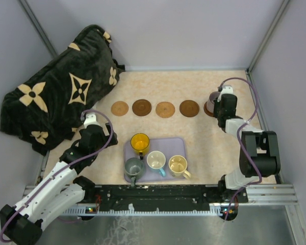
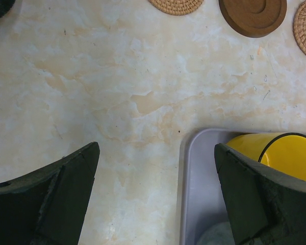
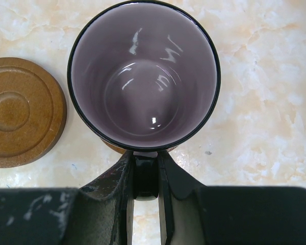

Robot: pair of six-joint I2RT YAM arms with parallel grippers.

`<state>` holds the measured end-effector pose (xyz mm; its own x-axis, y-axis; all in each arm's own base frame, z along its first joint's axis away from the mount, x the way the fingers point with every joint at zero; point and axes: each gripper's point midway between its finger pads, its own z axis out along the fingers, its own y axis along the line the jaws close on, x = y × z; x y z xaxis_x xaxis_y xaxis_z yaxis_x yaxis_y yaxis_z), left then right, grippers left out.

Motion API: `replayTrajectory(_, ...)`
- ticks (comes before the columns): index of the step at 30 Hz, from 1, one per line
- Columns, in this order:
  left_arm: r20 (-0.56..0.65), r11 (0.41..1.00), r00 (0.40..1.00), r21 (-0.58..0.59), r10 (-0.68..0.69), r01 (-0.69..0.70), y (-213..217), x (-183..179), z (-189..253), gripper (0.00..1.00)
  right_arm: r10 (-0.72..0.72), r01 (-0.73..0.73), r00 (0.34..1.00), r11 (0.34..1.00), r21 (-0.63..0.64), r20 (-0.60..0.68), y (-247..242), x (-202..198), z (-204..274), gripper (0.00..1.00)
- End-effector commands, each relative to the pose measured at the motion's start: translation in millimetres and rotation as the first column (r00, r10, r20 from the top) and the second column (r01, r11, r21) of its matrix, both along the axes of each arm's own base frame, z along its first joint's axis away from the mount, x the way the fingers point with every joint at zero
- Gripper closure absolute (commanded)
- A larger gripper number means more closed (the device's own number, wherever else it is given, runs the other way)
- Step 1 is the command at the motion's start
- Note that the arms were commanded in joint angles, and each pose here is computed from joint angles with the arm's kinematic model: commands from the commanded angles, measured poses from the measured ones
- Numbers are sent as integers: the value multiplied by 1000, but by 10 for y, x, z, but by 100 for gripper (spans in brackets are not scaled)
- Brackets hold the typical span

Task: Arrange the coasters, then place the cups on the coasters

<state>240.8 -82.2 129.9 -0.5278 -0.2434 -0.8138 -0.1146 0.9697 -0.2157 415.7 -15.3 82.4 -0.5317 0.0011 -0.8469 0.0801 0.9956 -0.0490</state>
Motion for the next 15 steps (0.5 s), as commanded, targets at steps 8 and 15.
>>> replayTrajectory(8, 18, 1000, 1000, -9, 6, -5, -2, 10, 19, 0, 3, -2, 983, 1000, -6, 185, 34, 306, 535, 87)
replayTrajectory(15, 21, 1000, 1000, -12, 7, -6, -1, 5, 22, 0, -10, 13, 984, 1000, -20, 180, 25, 267, 553, 64)
